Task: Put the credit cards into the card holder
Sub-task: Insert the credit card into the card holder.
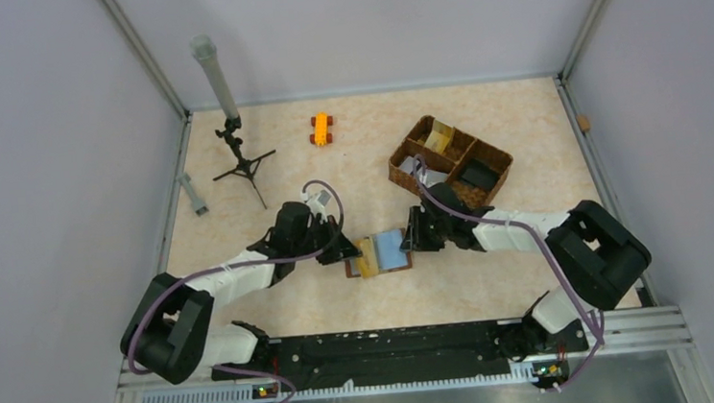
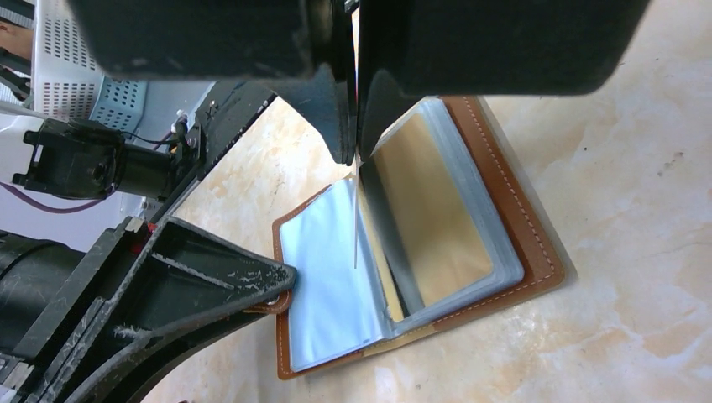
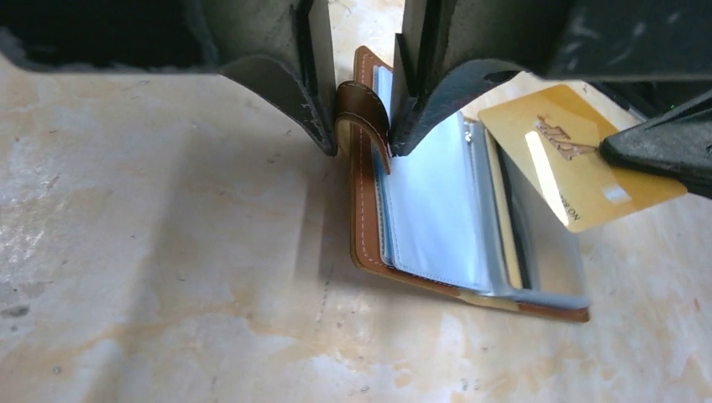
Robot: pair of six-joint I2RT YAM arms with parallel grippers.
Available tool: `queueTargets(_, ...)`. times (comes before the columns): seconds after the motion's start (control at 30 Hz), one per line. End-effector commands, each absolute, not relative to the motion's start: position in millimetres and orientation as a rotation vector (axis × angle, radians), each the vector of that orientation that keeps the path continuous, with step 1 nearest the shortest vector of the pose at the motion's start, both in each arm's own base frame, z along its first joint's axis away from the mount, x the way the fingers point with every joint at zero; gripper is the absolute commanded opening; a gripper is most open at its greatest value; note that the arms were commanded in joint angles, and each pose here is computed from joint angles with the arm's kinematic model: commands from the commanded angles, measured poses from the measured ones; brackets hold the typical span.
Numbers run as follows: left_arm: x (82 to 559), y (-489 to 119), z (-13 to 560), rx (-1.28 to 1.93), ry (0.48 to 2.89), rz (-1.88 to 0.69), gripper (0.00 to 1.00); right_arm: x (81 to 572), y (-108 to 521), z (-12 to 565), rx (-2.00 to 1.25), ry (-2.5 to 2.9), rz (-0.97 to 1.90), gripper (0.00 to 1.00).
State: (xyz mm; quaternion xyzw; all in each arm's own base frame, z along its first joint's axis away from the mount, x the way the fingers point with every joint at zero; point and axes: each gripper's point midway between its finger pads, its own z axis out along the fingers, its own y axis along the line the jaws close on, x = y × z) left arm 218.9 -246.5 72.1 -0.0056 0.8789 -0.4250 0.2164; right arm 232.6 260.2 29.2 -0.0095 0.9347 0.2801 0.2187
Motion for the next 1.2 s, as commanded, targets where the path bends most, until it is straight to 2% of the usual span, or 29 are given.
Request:
queueTargets(0.0,229.3,-252.9,81.3,0.006,2.401,-1.212,0.0,240.5,257.0,22.2,-0.019,2.605,0.674,0.24)
queueTargets(0.17,232.7,-259.2,83.6,-0.008,2.386,-1.267,0.0,239.3,251.0,9.7,-0.006,2.645,0.613,0.12)
queueTargets(0.4,240.0,-261.7,81.2,-0.043,2.366,-1.31,0.0,236.6,248.1,0.8,-0.003,2.674,0.581,0.05)
queueTargets(0.63,250.0,-258.0,76.3,-0.076,2.358,-1.327,0.0,236.8,245.4,-0.7,-0.002,2.681,0.558,0.0)
queueTargets(1.17,256.4,-253.8,59.0,-0.068,2.395,-1.274,0.0,236.8,244.7,0.1,-0.012,2.685,0.527,0.0)
